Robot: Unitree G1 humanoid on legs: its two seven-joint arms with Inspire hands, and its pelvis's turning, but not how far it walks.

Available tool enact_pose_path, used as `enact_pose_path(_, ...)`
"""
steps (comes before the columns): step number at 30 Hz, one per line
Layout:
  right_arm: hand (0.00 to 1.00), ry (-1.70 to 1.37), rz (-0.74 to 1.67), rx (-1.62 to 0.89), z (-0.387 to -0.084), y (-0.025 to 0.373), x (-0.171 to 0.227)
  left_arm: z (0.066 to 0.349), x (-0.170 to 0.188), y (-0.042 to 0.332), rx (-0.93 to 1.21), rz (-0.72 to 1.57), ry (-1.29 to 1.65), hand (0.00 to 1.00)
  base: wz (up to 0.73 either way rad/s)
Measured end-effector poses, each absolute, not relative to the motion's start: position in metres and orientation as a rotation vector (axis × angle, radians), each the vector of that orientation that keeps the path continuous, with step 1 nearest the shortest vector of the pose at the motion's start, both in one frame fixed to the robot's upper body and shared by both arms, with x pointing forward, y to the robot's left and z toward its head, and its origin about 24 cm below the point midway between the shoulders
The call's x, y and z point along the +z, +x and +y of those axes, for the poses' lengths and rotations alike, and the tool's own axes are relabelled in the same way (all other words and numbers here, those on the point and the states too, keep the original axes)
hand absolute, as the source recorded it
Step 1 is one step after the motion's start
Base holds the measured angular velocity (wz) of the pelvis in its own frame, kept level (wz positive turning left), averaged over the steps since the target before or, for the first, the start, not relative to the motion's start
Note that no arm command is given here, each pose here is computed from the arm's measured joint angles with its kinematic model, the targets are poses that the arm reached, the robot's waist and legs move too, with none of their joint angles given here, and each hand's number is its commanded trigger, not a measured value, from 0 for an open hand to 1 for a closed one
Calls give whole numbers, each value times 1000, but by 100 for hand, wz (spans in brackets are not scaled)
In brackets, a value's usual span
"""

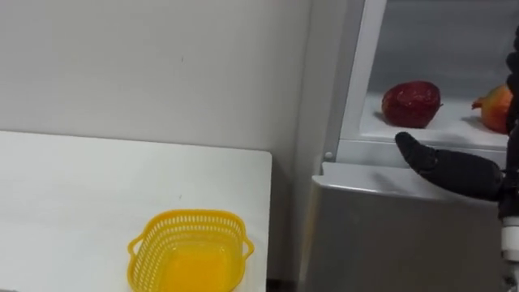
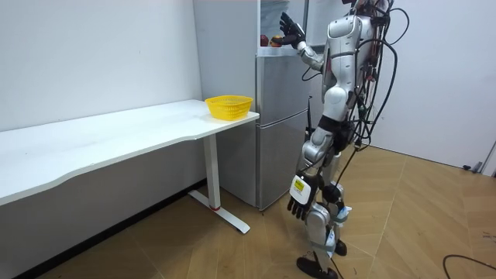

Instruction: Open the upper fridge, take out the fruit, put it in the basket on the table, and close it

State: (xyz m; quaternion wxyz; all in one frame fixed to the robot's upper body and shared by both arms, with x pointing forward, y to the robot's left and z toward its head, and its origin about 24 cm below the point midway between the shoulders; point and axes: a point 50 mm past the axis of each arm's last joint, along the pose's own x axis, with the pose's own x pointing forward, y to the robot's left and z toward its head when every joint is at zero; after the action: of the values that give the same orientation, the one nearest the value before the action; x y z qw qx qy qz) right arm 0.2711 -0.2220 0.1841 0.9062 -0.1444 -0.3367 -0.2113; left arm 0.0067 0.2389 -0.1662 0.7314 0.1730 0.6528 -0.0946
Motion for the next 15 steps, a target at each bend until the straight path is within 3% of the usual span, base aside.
enact_pose_path(15,0,-222,-689,-458,-233,304,209,239,-166,9,-212,1439,384,0,7)
